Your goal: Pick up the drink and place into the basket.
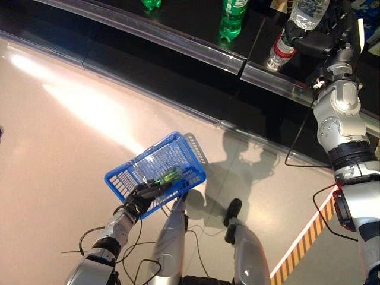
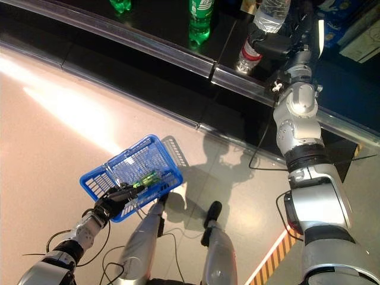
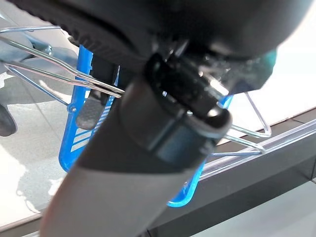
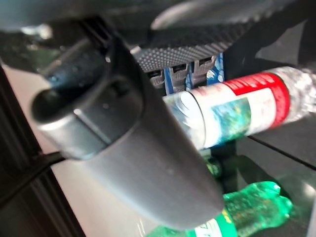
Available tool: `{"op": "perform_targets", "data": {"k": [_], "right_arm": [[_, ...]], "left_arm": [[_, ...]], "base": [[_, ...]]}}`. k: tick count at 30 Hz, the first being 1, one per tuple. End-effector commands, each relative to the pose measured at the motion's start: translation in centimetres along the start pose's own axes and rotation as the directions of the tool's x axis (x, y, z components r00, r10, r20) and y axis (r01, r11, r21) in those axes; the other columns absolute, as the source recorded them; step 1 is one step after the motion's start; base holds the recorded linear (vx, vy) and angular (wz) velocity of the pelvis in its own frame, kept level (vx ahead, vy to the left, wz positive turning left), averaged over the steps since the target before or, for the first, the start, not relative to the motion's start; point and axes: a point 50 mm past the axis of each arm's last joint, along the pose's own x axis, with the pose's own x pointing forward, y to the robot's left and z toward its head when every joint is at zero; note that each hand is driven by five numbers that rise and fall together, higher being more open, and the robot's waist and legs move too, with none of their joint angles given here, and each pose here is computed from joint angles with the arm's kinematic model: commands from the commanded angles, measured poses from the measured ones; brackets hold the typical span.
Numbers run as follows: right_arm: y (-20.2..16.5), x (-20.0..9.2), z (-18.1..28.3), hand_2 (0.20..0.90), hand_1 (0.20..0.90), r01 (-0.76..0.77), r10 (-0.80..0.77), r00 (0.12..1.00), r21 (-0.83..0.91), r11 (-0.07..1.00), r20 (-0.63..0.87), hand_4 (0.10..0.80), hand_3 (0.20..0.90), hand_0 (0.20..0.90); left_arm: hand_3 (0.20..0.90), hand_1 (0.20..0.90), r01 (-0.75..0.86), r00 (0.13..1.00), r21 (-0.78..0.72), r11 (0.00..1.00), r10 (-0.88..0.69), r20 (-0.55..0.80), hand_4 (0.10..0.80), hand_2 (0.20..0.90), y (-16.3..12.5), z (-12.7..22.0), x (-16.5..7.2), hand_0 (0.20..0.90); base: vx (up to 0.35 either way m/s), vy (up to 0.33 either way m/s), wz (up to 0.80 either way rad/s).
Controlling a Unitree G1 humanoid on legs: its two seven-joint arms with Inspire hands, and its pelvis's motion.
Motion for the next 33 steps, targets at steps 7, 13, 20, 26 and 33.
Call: {"op": "perform_targets", "data": {"k": [7,13,20,26,33], "right_arm": [[-1.1,2.5,7.5,0.9,0.9,0.002,0.009,0.98,-0.057,0.998,0.2,0.8,0.9,0.9],[-1.2,2.8,7.2,0.9,0.9,0.012,0.007,0.987,-0.118,0.993,0.16,0.8,0.9,0.9],[-1.3,3.1,7.2,0.9,0.9,0.027,-0.007,0.991,-0.149,0.989,0.132,0.8,0.9,0.9],[-1.3,3.2,7.1,0.9,0.9,0.024,-0.006,0.993,-0.15,0.988,0.117,0.8,0.9,0.9],[-1.2,3.4,7.1,0.3,0.3,0.019,-0.003,0.994,-0.146,0.989,0.112,0.1,0.2,0.3]], "left_arm": [[0.2,0.3,0.051,0.996,0.074,0.996,-0.045,-0.073,0.1,0.3,2.0,-2.0,-1.8,0.3],[0.2,0.3,0.051,0.996,0.078,0.996,-0.045,-0.075,0.1,0.3,2.2,-1.9,-1.9,0.3],[0.2,0.3,0.06,0.996,0.086,0.994,-0.054,-0.077,0.1,0.3,2.0,-1.8,-1.9,0.3],[0.2,0.3,0.066,0.995,0.082,0.994,-0.059,-0.079,0.1,0.3,2.2,-2.0,-2.0,0.3],[0.2,0.3,0.078,0.994,0.077,0.994,-0.072,-0.083,0.1,0.3,2.1,-2.3,-2.1,0.3]], "base": [[0.0,0.0,0.0],[0.003,-0.002,0.01],[0.0,0.0,0.0],[0.026,0.006,0.03],[0.005,0.003,0.01]]}}
